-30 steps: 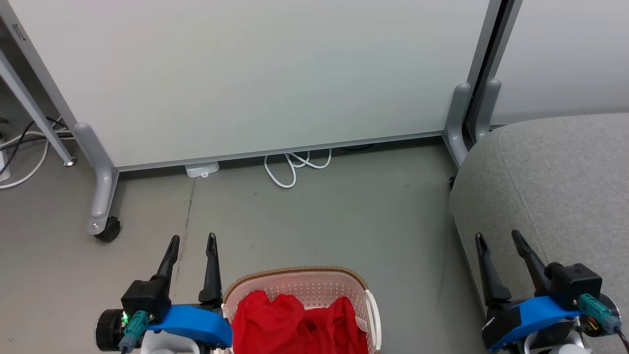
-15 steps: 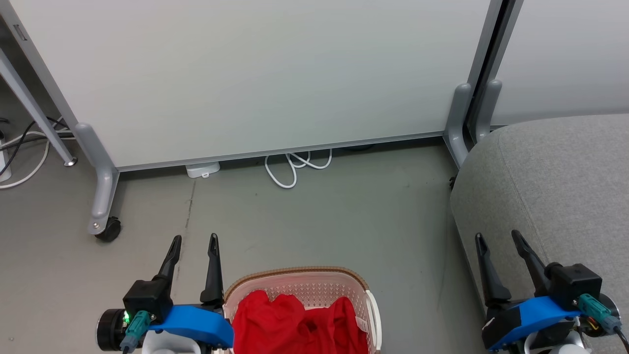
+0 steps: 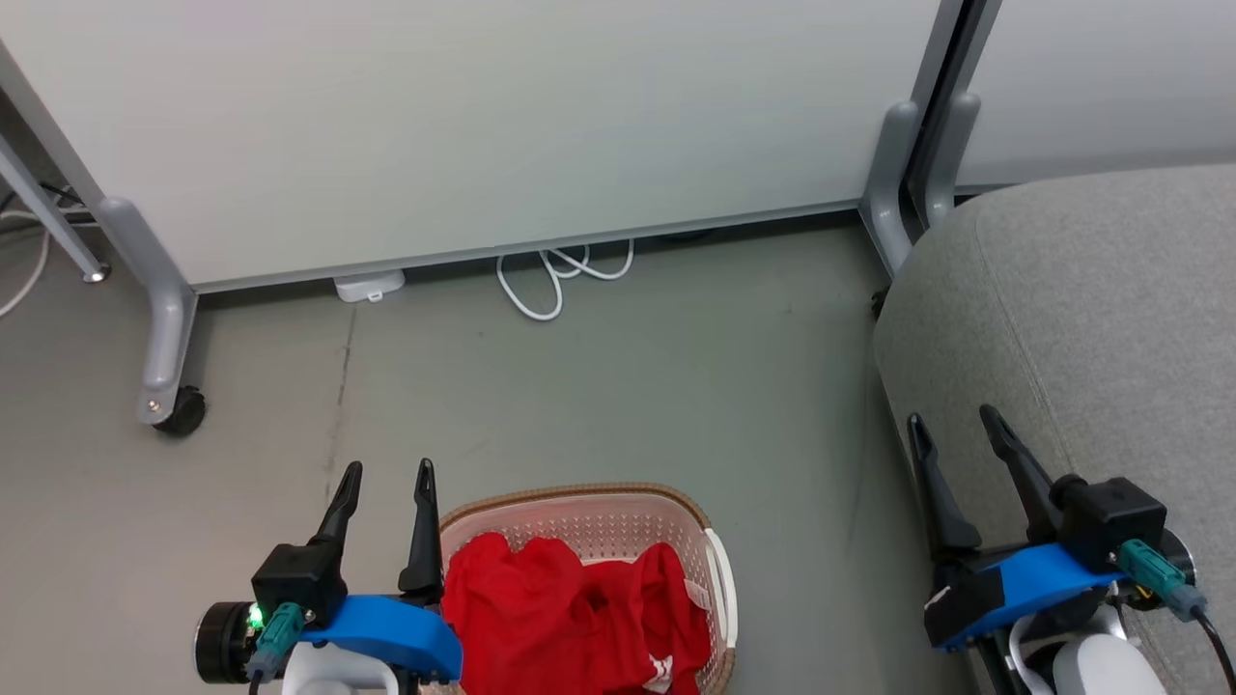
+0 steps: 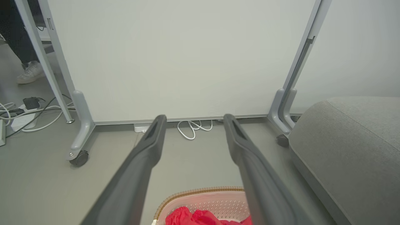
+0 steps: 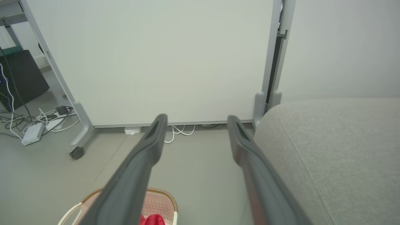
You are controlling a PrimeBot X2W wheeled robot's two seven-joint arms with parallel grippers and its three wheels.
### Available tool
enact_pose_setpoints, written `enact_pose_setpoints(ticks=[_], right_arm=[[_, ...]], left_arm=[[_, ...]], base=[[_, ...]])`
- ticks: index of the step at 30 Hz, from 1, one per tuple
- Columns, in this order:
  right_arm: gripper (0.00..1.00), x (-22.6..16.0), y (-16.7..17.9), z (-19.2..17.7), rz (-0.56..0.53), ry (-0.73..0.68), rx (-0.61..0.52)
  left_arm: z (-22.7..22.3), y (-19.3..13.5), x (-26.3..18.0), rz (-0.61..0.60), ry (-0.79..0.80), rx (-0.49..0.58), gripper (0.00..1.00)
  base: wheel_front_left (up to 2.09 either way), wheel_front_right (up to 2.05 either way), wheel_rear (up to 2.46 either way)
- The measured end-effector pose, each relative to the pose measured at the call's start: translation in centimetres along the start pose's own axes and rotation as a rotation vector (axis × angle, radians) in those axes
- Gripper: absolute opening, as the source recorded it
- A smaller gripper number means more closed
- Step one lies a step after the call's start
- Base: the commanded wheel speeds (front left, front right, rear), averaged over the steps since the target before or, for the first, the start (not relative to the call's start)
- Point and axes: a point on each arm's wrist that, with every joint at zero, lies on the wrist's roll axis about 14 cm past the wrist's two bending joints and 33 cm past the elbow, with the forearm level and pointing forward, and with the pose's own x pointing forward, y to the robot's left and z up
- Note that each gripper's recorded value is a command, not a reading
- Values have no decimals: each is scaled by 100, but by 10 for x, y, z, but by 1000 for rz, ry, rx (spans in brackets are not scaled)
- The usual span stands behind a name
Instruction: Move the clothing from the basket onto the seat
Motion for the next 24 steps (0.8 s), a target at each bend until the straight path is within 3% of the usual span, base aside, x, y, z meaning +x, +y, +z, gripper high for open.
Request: enact_pose_setpoints(ticks=[13, 24], right_arm=[[100, 47, -10, -15, 2, 11, -25], [100, 78, -21, -52, 3, 61, -39]], left_arm=[[-97, -21, 41, -112, 291, 12, 100], [-200, -28, 44, -167, 587, 7, 100]], base=[[0, 0, 0], [0, 0, 0]])
